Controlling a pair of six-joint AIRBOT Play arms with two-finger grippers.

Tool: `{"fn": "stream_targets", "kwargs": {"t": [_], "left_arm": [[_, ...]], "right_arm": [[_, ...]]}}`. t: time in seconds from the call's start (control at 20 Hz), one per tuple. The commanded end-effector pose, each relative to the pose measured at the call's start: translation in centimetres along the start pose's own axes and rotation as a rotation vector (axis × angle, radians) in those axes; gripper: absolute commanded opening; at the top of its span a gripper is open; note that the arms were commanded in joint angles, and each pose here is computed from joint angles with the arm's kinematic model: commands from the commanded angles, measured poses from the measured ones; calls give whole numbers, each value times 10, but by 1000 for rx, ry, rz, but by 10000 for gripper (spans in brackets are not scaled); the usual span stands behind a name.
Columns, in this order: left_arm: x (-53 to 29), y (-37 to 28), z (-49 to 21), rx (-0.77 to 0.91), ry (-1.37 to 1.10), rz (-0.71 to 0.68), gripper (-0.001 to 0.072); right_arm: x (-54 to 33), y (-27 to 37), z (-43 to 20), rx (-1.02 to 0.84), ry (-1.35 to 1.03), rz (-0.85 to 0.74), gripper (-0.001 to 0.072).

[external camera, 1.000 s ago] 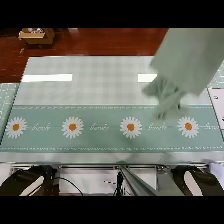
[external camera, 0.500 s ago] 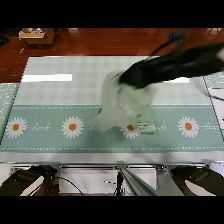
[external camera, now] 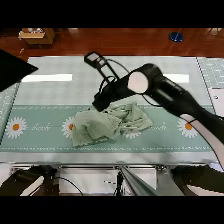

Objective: Fold the shirts.

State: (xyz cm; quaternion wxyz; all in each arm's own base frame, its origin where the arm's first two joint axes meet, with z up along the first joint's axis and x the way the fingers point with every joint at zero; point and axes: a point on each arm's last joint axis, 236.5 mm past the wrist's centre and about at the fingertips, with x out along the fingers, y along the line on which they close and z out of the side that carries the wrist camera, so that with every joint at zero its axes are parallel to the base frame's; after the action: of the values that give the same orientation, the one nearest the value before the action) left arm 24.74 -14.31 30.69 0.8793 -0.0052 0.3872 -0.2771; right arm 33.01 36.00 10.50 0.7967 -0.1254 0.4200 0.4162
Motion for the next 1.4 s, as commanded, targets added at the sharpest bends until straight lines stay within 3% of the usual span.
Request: {"fn": "stream_targets", "kwargs": {"t": [0.0,0.15,0.3,0.6,0.75,1.05,1.35], "left_arm": [[34,26,-32,16,131,50,684],[83,59,-92,-18,325,98,684],[142,71,-154,-101,431,68,684],[207,77,-243,-195,490,13,683],[216,91,-258,-302,459,10,682],[207,124,-274,-531,367,-79,680],[216,110,-305,-642,461,-263,677]], "right_arm": [[-93,-106,16,-101,-58,-399,302],[-202,-205,-21,0,-7,-756,302],[-258,-266,-99,290,115,-862,295],[-257,-297,-195,730,90,-663,298],[-235,-295,-232,839,112,-575,405],[-182,-274,-283,927,208,-459,406],[-167,-272,-278,943,162,-419,405]]}}
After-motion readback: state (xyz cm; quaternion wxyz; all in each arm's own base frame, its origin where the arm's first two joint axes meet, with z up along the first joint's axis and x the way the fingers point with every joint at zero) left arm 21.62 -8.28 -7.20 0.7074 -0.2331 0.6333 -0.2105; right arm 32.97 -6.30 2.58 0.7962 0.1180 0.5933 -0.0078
